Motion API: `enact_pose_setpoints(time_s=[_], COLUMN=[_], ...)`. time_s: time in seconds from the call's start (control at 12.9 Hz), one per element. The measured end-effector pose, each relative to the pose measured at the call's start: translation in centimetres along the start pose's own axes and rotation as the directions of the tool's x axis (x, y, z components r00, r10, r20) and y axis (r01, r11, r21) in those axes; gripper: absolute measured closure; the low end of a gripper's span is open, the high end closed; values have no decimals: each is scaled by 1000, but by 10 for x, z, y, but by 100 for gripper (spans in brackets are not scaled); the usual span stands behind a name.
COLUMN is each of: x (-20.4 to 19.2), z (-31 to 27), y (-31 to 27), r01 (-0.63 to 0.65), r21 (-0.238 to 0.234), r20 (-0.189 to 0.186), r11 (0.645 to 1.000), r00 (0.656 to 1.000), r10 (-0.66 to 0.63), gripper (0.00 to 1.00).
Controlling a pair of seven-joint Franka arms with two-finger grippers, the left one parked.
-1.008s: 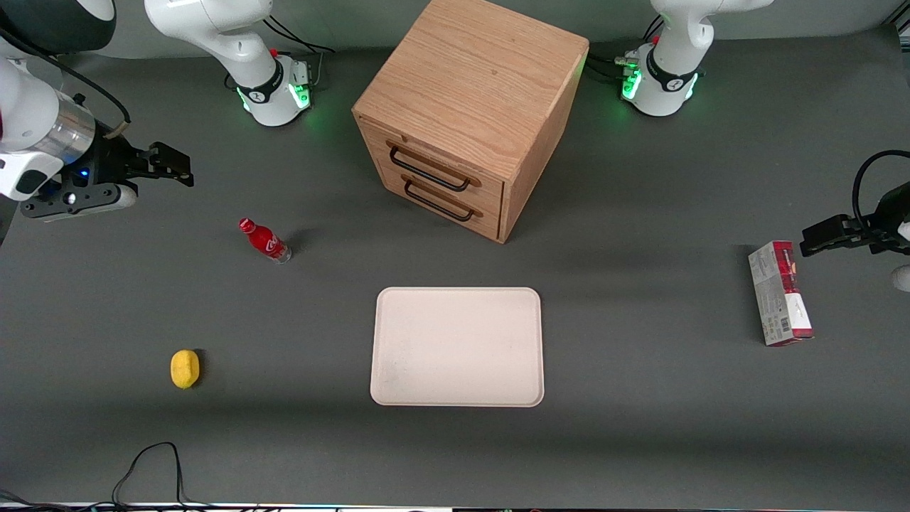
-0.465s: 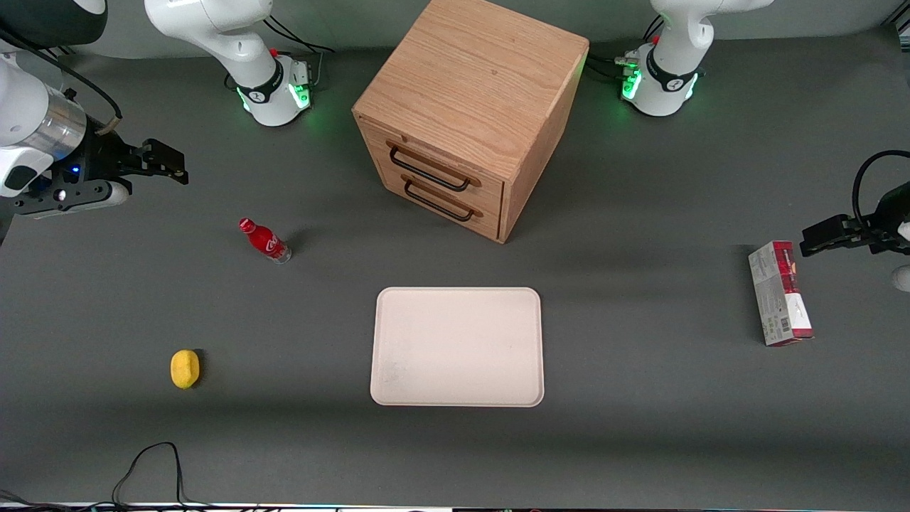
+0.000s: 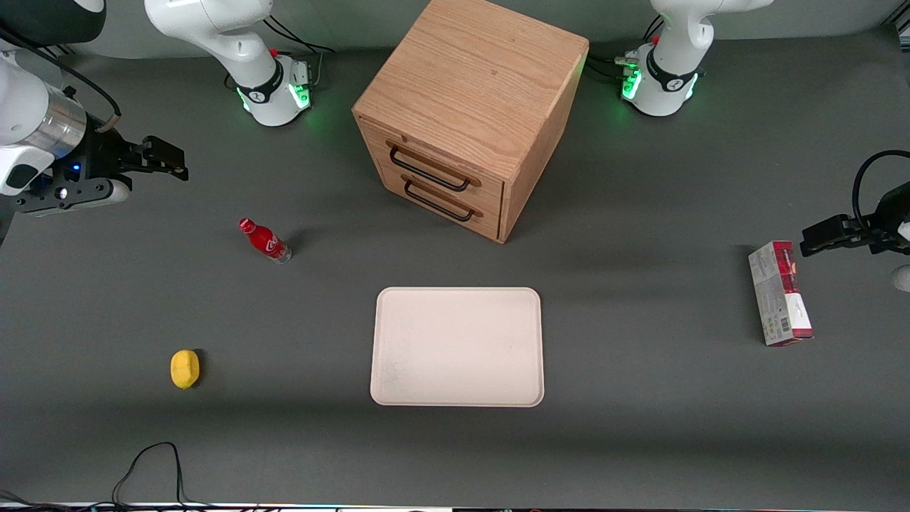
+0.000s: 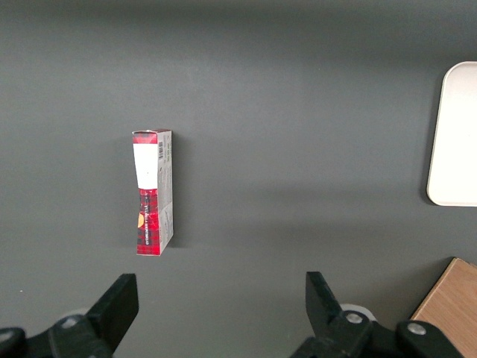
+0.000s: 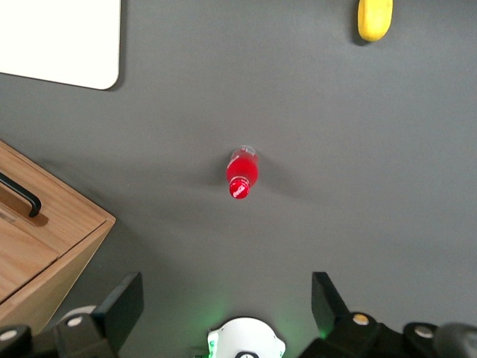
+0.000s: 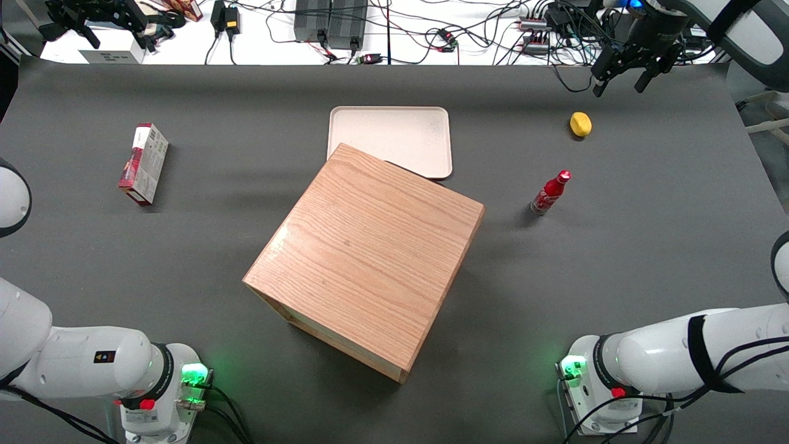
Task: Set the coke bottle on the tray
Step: 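Lower the open right gripper over the red Coca-Cola bottle's cap end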
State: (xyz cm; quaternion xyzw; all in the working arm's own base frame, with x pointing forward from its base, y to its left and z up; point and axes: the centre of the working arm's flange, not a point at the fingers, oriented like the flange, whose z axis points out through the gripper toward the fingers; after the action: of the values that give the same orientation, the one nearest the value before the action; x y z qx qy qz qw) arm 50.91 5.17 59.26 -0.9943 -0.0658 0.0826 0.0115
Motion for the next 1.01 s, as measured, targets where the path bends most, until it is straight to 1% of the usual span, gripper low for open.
enact_pose_setpoints(time_s=[0.16, 0.31, 0.54, 0.62, 0.78, 0.93, 1.01], x=[-9, -37, -96, -109, -120, -115, -109], z=[-6, -22, -42, -44, -41, -31, -23], y=[-1, -3, -3, -2, -2, -2, -2], r01=[2, 10, 21, 23, 25, 24, 23], r21=[2, 7, 19, 22, 25, 25, 25], r20=[9, 13, -20, -31, -33, -21, -22], r11=[1000, 1000, 1000, 999, 999, 999, 999], r00=[1000, 1000, 1000, 999, 999, 1000, 999], r10=[-2, -10, -20, -22, -24, -24, -23], gripper=[0, 0, 0, 0, 0, 0, 0])
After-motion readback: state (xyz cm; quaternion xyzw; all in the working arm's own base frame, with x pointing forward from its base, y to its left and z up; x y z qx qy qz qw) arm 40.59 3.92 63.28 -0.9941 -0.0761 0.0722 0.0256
